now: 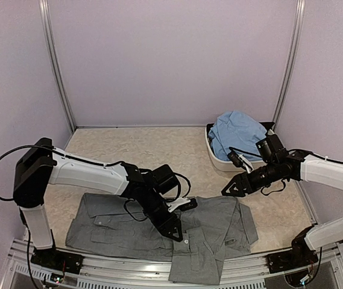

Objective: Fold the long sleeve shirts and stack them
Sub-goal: Pick up the sleeve from the rectangle-folded shirt.

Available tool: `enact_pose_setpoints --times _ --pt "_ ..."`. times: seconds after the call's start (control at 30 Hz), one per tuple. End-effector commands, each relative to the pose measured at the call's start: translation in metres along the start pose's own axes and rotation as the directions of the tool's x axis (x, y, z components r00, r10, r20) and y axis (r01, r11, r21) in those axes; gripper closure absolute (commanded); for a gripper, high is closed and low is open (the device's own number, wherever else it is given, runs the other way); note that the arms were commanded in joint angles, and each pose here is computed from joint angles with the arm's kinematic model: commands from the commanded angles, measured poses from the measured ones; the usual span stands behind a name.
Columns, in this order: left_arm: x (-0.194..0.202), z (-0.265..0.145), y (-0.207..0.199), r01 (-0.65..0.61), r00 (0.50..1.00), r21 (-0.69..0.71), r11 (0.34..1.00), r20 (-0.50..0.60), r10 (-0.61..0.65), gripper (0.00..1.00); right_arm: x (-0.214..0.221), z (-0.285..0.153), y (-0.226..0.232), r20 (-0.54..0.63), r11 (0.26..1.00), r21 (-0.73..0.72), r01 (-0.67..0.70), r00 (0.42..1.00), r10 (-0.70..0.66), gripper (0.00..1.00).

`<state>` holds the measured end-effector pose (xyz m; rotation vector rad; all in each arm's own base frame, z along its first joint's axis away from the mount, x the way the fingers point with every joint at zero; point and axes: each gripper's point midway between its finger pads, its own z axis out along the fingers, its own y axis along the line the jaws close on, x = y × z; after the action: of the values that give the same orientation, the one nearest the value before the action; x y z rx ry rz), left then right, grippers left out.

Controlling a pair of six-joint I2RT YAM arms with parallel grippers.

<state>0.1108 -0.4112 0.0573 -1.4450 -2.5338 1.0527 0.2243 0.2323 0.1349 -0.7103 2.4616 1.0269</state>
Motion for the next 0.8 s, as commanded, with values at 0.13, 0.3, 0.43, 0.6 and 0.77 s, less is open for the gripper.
enact_pose_setpoints --times 0.13,0.3,0.43,0.6,0.77 --pt "0.005 0.006 -0.014 -0.01 1.0 0.104 0.995 -0.014 0.012 0.73 0.004 0.005 0.001 -0.011 1.0 -0.017 -0.002 1.0 0.002 0.37" --pt "0.0 0.005 -0.018 -0.01 1.0 0.136 0.991 -0.01 0.011 1.0 0.006 0.005 0.0 -0.016 1.0 -0.012 -0.004 1.0 0.004 0.37" --pt "-0.01 -0.012 -0.028 -0.034 0.999 0.14 0.99 0.025 0.03 1.0 0.006 0.003 0.0 -0.016 1.0 -0.005 -0.003 1.0 0.003 0.37" --pt "-0.033 -0.065 -0.031 -0.032 0.988 0.147 0.989 0.155 0.009 1.0 -0.002 -0.003 0.002 -0.002 1.0 0.012 0.009 1.0 -0.009 0.37" --pt "-0.062 -0.147 -0.012 0.02 0.914 0.123 0.992 0.399 -0.068 1.0 -0.011 -0.008 0.003 0.008 0.999 0.029 0.021 1.0 -0.022 0.38"
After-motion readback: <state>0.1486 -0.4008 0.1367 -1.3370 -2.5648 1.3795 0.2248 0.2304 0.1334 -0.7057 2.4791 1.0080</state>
